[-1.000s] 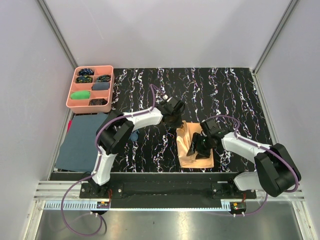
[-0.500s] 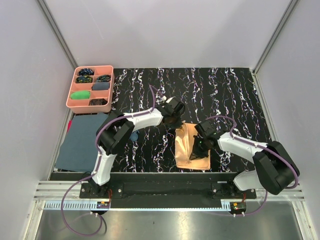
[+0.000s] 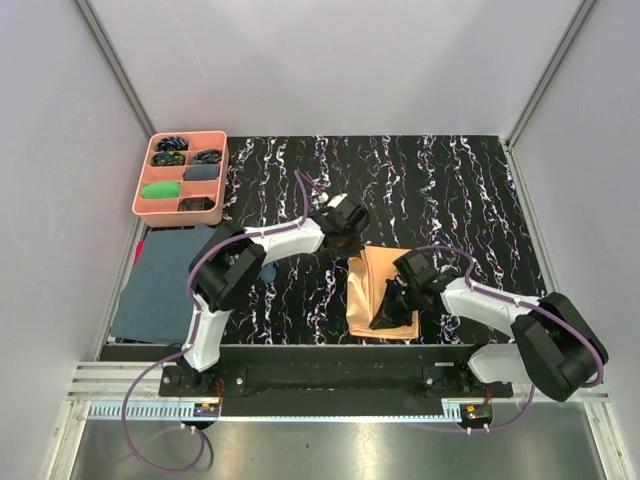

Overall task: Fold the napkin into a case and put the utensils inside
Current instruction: Fold the lower triangle-folded napkin at the center of the board.

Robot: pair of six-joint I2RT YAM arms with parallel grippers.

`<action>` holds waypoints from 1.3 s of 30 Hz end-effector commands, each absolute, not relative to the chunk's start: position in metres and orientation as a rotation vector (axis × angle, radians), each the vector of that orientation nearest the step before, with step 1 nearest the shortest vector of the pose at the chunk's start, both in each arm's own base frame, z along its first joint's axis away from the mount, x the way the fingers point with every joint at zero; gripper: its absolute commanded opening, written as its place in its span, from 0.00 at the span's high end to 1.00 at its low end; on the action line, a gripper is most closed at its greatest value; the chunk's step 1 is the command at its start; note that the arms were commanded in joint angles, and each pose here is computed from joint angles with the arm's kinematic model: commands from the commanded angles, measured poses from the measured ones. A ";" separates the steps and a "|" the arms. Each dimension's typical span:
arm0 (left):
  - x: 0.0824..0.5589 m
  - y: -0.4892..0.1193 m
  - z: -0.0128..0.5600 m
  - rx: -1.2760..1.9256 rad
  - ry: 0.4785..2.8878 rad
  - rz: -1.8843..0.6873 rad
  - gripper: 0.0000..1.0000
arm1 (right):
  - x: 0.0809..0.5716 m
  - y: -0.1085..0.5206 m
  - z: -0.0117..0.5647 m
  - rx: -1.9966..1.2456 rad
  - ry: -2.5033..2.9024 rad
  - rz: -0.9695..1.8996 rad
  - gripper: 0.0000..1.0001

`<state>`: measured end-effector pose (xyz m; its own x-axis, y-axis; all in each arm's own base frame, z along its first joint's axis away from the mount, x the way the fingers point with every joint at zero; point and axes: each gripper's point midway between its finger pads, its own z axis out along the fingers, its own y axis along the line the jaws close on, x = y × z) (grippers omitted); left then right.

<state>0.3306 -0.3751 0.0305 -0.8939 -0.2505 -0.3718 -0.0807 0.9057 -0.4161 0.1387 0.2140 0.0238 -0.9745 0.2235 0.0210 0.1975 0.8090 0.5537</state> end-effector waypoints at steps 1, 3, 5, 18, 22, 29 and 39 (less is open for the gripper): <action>0.339 -0.379 0.055 -0.273 2.562 -0.565 1.00 | 0.133 0.231 0.029 0.278 2.953 1.039 1.00; 0.338 -0.379 0.056 -0.276 2.559 -0.559 1.00 | 0.143 0.227 0.035 0.210 2.937 0.950 0.93; 0.338 -0.379 0.057 -0.270 2.559 -0.560 1.00 | 0.166 0.226 0.050 0.194 2.868 0.870 0.75; 0.333 -0.381 0.059 -0.231 2.569 -0.565 1.00 | 0.264 0.208 0.082 -0.021 2.676 0.603 0.21; 0.331 -0.382 0.059 -0.227 2.575 -0.575 1.00 | 0.279 0.216 0.072 -0.067 2.647 0.616 0.20; 0.329 -0.382 0.065 -0.227 2.574 -0.595 0.99 | 0.298 0.214 0.054 -0.067 2.628 0.610 0.35; 0.326 -0.385 0.071 -0.227 2.579 -0.626 0.90 | 0.323 0.211 0.041 -0.025 2.636 0.607 0.62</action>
<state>0.3348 -0.3679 0.0307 -0.8766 -0.2695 -0.3986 -0.1033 0.9145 -0.3912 0.2844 0.2220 0.0381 -0.9405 0.0118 -0.3396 -0.1461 0.8883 0.4354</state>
